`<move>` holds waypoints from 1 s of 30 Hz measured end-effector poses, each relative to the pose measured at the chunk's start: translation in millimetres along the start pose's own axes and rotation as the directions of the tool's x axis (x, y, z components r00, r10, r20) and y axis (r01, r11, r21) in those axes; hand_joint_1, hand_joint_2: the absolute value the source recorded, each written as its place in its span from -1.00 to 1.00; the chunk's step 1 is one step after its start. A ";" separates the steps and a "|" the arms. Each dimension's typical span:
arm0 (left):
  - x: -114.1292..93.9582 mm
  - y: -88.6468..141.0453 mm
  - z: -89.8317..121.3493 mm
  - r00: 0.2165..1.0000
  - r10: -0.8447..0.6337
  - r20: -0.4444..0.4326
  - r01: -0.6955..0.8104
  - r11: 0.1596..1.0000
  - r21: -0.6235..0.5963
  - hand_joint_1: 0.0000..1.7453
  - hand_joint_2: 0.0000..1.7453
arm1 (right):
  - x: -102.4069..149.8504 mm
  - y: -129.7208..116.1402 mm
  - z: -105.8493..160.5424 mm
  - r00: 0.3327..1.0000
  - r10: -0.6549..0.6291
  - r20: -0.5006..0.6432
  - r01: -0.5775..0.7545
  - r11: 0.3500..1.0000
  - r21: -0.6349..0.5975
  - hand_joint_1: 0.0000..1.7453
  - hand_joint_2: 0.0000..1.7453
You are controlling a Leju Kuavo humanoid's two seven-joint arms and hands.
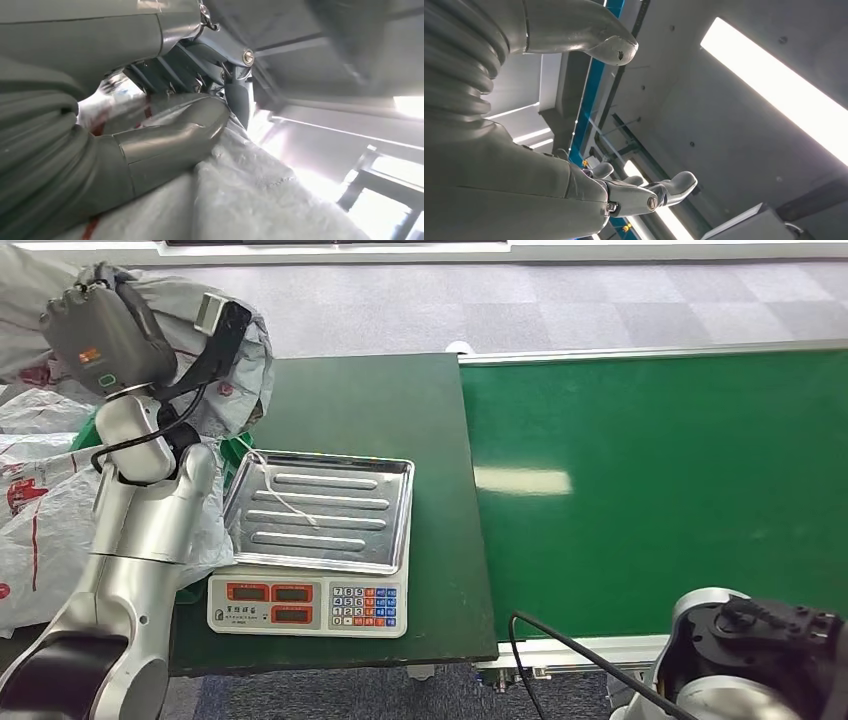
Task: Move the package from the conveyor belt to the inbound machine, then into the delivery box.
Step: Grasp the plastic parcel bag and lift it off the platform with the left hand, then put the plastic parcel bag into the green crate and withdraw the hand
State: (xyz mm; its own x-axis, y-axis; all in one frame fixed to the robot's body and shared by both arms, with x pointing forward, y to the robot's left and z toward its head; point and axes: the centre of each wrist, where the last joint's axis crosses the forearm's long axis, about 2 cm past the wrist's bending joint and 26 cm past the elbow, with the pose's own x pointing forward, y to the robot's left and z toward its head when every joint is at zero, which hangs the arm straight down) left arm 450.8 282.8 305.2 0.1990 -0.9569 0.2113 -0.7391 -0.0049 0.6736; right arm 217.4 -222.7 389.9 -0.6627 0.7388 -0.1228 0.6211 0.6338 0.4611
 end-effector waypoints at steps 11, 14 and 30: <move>-18.3 -16.0 -17.0 0.993 -0.117 -0.003 0.116 0.987 -0.111 1.00 1.00 | 0.4 0.1 0.0 1.000 0.006 0.007 -0.006 1.000 0.006 -1.00 1.00; -38.1 -25.6 -29.0 0.981 -0.180 -0.068 0.163 0.966 -0.202 1.00 1.00 | 1.2 -0.2 0.6 1.000 0.014 0.016 -0.014 1.000 0.017 -1.00 1.00; -175.5 -62.1 20.6 0.698 -0.340 -0.630 -0.099 0.826 -0.555 1.00 1.00 | 2.6 -10.3 3.8 1.000 0.020 -0.001 -0.020 0.999 0.025 -1.00 1.00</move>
State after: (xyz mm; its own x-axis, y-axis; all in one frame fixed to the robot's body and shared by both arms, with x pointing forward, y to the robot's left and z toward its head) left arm 448.5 445.0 211.7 0.7956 -0.4834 0.3652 -0.2730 0.2521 0.9284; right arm 210.9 -226.5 381.6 -0.6504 0.7512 -0.1125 0.6444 0.6242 0.4418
